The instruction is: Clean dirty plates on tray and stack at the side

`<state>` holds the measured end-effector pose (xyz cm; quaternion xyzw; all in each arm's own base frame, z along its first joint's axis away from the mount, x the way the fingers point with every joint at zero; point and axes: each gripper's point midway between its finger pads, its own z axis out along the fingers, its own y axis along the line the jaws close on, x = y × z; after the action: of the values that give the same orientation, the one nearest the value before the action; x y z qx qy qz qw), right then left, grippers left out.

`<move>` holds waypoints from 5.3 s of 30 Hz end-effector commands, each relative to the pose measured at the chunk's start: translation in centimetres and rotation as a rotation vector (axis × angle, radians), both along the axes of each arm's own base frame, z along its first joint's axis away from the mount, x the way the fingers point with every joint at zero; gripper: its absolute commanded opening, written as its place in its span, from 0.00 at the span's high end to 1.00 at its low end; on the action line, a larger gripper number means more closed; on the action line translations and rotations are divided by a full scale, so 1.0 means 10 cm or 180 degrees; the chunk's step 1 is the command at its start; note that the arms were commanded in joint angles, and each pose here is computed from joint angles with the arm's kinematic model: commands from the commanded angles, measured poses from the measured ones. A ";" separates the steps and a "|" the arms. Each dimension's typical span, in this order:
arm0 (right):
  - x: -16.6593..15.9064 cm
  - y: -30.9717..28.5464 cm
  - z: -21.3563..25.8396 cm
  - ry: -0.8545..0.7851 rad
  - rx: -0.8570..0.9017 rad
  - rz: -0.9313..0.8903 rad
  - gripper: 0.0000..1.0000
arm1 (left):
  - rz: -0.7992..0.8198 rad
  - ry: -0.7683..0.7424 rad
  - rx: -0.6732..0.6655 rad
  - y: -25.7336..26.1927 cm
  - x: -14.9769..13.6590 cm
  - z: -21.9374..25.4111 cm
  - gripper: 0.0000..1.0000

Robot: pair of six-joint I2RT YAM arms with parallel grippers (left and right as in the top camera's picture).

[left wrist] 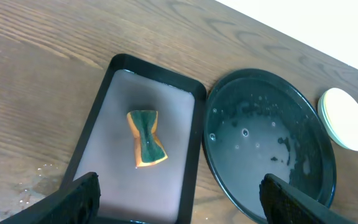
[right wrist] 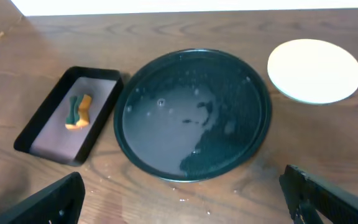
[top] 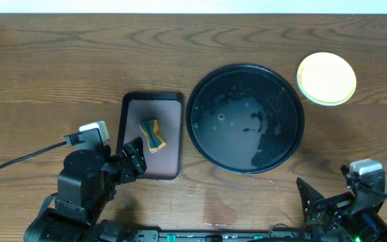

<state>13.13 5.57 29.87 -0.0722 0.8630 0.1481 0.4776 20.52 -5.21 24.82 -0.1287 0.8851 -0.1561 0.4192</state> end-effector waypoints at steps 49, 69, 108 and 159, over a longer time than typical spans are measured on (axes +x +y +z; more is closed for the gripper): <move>1.13 -0.25 -1.40 -0.1677 -0.0624 -0.0370 0.01 | 0.0021 0.0034 0.0046 0.02 0.00 -0.05 0.12; 1.13 -0.29 -1.40 -0.1671 -0.0665 -0.0430 0.01 | 0.0021 0.0034 0.0046 0.02 0.00 -0.05 0.12; 1.13 -0.29 -1.40 -0.1671 -0.0665 -0.0430 0.01 | -0.0374 -0.1634 0.1039 0.22 0.47 -0.85 0.12; 1.13 -0.29 -1.40 -0.1670 -0.0665 -0.0429 0.01 | -0.0082 -0.1709 0.1311 0.49 0.39 -1.10 0.12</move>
<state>24.50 2.58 15.88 -0.0937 0.7246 0.0069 0.6827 24.55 -0.03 15.21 0.0075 0.7415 -0.0036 0.6709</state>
